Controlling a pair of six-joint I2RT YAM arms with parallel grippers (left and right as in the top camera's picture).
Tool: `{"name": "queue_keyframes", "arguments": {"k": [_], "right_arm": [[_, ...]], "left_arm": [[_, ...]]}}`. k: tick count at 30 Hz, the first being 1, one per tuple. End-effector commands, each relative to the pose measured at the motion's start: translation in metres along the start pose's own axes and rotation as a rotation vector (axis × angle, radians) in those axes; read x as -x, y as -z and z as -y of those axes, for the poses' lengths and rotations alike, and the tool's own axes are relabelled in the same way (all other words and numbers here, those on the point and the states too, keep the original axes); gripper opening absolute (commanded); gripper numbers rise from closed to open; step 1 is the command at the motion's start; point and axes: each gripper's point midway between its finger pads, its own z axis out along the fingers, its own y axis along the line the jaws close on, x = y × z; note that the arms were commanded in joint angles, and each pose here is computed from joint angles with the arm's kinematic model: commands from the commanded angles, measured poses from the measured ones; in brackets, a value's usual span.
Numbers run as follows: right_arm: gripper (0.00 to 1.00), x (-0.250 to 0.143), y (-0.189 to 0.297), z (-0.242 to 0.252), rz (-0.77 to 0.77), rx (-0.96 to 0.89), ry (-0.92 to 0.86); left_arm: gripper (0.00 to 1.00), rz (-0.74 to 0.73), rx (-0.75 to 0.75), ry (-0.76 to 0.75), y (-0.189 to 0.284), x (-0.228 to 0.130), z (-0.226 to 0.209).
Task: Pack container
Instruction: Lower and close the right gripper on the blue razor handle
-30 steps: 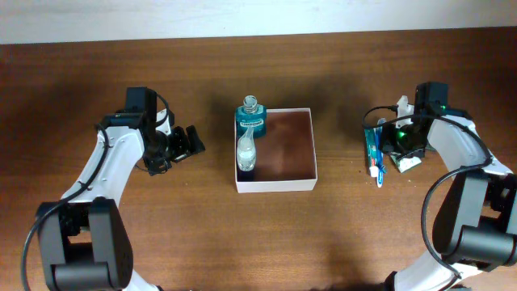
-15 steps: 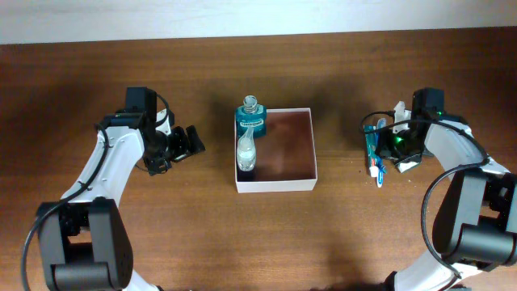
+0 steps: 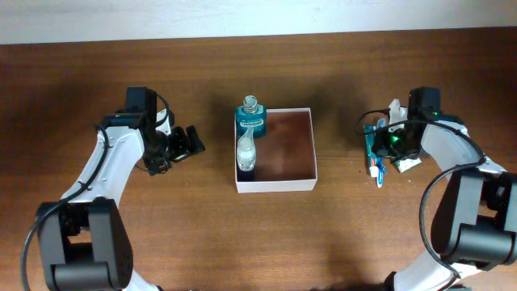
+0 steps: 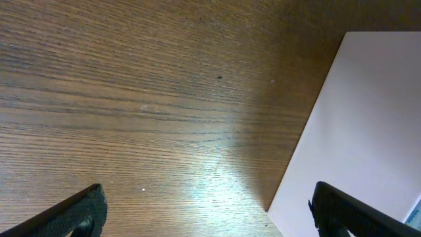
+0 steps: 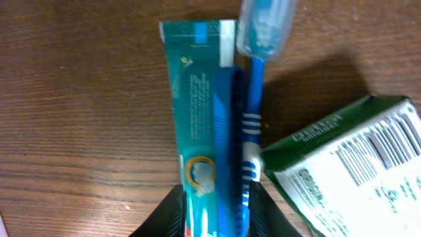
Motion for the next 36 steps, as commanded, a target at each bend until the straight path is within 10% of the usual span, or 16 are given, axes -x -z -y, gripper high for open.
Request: {"name": "queue_keyframes", "arguments": {"k": [1, 36], "right_arm": [[0.25, -0.003, -0.004, -0.004, -0.010, 0.015, 0.019], [0.04, 0.006, -0.006, -0.002, -0.045, 0.013, 0.006]], "left_arm": [[0.99, -0.013, 0.005, 0.005, -0.004, -0.002, -0.003], [0.99, -0.012, 0.004, 0.005, -0.004, -0.002, -0.003]]}}
